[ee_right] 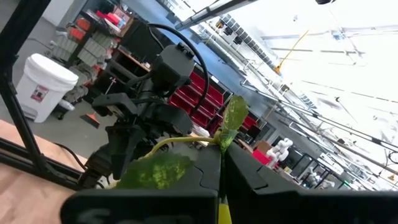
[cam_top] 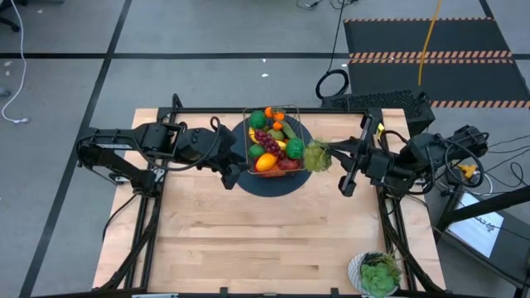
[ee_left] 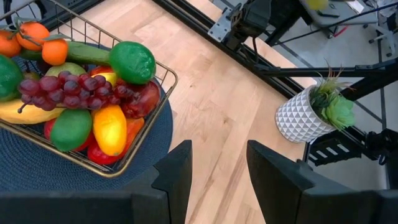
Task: Build produce basket
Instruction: Put the green grapes into the gold wire basket
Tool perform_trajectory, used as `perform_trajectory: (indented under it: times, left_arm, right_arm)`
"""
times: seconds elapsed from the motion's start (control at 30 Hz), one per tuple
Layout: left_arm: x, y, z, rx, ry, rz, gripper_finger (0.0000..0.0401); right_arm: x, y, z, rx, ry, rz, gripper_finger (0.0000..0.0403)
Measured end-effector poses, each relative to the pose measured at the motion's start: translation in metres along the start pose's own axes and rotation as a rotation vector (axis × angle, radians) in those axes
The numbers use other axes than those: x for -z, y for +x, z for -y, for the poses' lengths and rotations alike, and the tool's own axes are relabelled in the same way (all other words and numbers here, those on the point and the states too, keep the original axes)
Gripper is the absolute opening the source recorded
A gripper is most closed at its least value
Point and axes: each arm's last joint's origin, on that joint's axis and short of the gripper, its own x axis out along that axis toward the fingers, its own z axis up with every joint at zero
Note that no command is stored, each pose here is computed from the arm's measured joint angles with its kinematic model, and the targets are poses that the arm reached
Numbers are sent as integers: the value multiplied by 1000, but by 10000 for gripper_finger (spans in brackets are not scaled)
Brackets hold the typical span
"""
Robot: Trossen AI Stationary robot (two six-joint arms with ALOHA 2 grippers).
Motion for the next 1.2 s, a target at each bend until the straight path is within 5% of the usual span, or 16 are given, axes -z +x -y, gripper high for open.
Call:
perform_trajectory:
  times: [0.67, 1.1, 1.2]
  left_arm:
    - [5, -12, 5, 41, 67, -7, 152]
    - [7, -21, 7, 63, 58, 2, 152]
    - [8, -21, 8, 67, 61, 1, 152]
  right_arm:
    - [20, 17, -2, 21, 166, -117, 0]
    - [91, 56, 24, 221, 305, -421, 0]
    - [115, 61, 31, 192, 329, -446, 0]
